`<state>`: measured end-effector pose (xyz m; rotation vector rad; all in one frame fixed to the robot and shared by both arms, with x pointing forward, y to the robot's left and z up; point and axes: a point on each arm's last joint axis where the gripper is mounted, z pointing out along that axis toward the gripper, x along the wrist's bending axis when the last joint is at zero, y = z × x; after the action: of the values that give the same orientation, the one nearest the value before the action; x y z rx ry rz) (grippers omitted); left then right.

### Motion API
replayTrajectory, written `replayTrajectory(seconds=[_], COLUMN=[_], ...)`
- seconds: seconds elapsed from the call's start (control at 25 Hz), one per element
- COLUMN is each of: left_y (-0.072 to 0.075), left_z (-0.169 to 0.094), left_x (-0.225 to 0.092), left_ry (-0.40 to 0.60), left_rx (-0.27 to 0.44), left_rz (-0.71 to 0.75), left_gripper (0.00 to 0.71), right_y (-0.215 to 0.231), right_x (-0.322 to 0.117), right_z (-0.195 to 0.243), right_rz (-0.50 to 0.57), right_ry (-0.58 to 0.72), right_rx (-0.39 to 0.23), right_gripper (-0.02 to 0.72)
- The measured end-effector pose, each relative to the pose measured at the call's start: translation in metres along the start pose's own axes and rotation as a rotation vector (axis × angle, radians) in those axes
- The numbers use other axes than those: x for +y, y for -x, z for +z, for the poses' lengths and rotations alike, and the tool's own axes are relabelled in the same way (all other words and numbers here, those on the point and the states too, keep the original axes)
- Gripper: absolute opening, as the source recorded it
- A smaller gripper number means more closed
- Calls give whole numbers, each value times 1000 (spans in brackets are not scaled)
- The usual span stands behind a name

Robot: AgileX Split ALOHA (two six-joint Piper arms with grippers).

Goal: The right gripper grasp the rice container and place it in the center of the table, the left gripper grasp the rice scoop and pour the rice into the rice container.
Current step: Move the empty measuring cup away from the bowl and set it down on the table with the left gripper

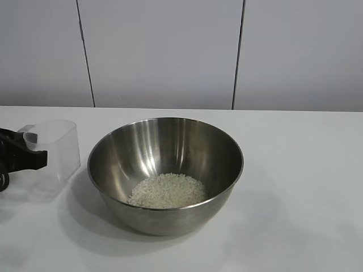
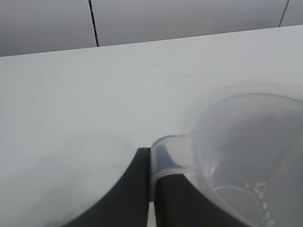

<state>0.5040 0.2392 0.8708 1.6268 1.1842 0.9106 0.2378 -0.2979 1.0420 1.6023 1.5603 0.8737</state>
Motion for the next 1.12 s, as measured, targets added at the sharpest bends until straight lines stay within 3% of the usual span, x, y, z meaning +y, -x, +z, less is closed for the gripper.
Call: replayTrajectory(seconds=[0.6, 1.12], left_y=[0, 1], left_z=[16, 11], left_x=[-16, -20], left_ry=[-45, -61], left_rx=[-1, -2], left_rz=[2, 13], left_gripper=[10, 205], right_y=[0, 0], right_x=[0, 0], right_z=[0, 0], right_rz=[0, 0], right_ry=[0, 1], right_rx=[0, 0], right_gripper=[694, 694])
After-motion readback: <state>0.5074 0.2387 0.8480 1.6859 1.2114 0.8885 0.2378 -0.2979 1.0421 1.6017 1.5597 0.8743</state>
